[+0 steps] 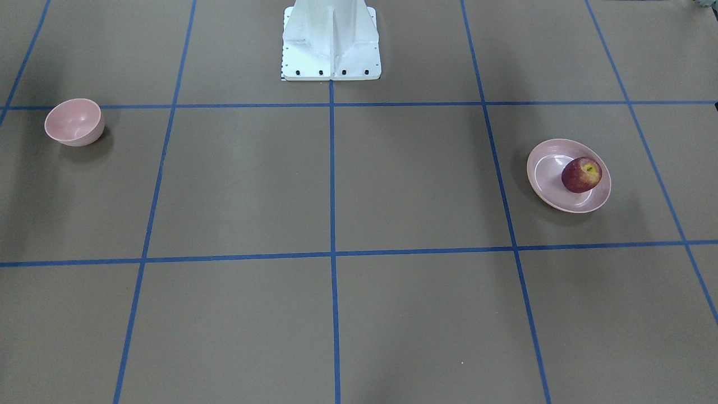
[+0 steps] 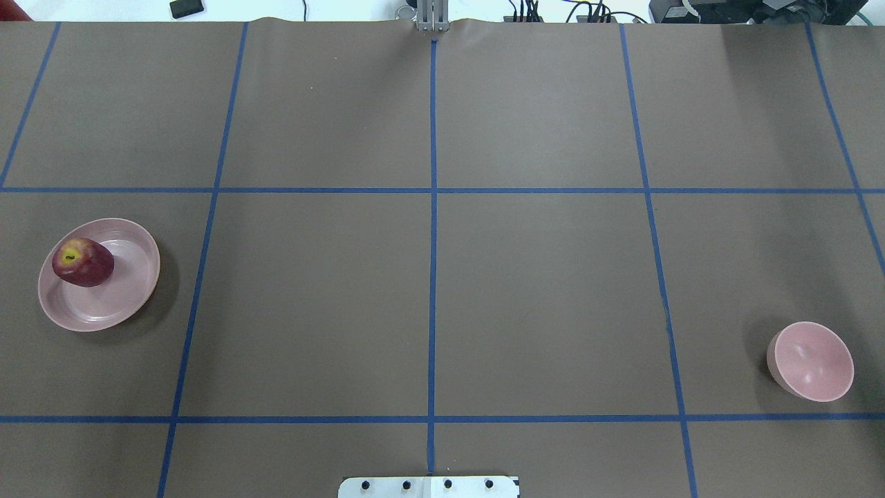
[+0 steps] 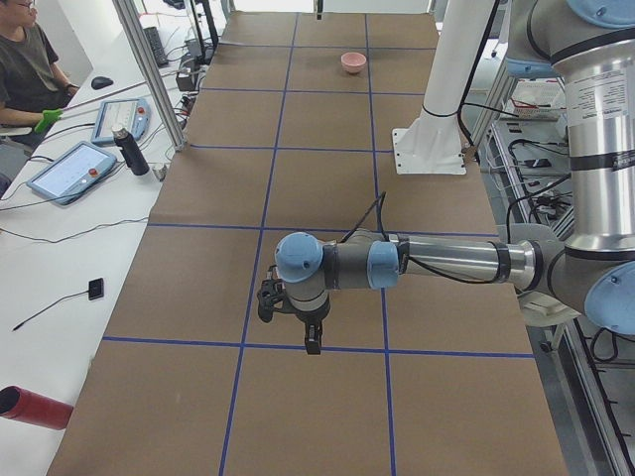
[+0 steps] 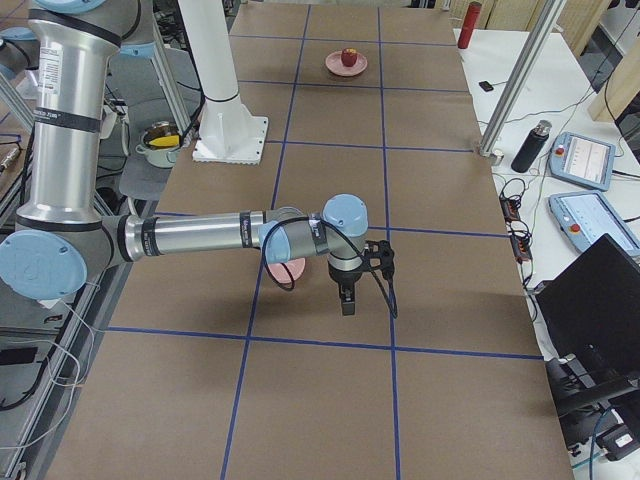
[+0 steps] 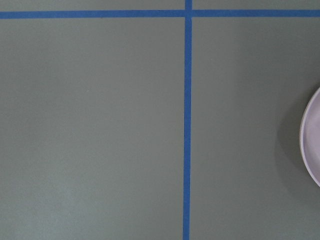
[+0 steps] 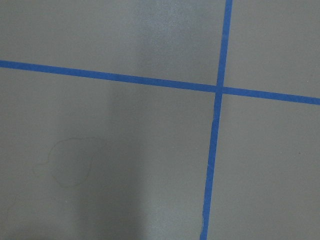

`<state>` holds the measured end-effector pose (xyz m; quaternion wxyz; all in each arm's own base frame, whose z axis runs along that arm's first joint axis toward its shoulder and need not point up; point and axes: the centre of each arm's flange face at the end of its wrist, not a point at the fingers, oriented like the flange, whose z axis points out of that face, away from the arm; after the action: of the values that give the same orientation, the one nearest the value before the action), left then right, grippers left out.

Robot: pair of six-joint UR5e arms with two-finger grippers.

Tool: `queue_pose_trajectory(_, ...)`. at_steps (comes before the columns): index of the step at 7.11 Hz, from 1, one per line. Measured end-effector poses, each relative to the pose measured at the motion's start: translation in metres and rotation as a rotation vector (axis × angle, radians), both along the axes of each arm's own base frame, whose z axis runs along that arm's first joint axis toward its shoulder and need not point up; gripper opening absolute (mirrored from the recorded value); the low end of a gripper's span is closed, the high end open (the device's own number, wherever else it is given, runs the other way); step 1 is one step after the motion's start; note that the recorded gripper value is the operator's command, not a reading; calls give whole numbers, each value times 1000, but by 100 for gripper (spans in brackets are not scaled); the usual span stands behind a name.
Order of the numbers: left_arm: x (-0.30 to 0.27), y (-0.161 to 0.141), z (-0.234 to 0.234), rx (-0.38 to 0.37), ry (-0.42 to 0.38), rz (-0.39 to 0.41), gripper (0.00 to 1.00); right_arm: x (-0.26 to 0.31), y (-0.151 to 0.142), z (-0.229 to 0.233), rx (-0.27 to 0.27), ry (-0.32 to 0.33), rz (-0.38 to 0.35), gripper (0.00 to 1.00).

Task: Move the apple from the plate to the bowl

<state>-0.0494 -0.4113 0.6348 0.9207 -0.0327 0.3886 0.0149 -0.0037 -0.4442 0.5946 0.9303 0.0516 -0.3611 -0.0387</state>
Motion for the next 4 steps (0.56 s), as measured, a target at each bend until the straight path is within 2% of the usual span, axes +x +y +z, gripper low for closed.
queue_pose_trajectory(2, 0, -2, -17, 49, 8, 1, 98, 0, 0, 2, -5, 1, 0, 100)
queue_pose_trajectory(4, 1, -5, -23, 67, 11, -2, 98, -1, 0, 4, -10, -6, -4, 100)
